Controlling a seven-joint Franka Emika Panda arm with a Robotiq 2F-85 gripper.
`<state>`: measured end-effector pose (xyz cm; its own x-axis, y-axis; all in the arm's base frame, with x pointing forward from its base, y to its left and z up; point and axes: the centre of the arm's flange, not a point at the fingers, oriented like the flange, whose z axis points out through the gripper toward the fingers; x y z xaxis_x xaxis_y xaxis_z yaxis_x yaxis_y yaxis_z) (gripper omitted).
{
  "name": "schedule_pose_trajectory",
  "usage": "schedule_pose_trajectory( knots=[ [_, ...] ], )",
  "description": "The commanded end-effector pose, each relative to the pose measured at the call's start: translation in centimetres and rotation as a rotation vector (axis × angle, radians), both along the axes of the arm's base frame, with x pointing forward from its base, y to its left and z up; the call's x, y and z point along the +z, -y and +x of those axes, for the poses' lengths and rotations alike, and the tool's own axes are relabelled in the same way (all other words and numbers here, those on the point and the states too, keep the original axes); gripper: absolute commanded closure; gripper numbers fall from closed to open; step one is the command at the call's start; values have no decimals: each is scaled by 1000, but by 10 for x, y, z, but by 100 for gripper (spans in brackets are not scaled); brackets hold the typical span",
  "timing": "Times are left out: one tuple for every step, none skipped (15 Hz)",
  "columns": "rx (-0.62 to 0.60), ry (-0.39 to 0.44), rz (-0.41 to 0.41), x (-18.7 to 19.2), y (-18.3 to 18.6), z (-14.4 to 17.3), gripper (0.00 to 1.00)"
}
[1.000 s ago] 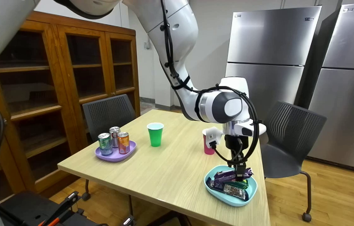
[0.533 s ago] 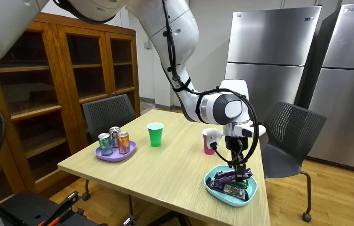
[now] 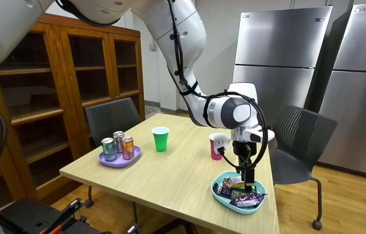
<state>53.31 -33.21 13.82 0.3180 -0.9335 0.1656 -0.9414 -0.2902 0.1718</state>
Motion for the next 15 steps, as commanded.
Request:
schedule_pose_trajectory(
  knots=[
    [-25,-3,24,1,4,8,2],
    [-24,-4,24,0,4,9,0],
    [-23,-5,25,0,4,9,0],
    [-20,-6,25,0,4,10,0],
    [-10,-8,27,0,3,11,0],
    [-3,-10,26,1,2,12,0],
    [11,-11,28,3,0,13,0],
    [35,-10,33,5,-3,14,0],
    [51,-10,34,7,-6,16,0],
    [79,-9,42,10,-11,18,0],
    [102,-11,44,12,-15,20,0],
    [138,-21,47,14,-21,23,0],
    [171,-30,50,16,-26,25,0],
    [207,-42,54,17,-31,27,0],
    [242,-55,58,19,-37,28,0]
  ],
)
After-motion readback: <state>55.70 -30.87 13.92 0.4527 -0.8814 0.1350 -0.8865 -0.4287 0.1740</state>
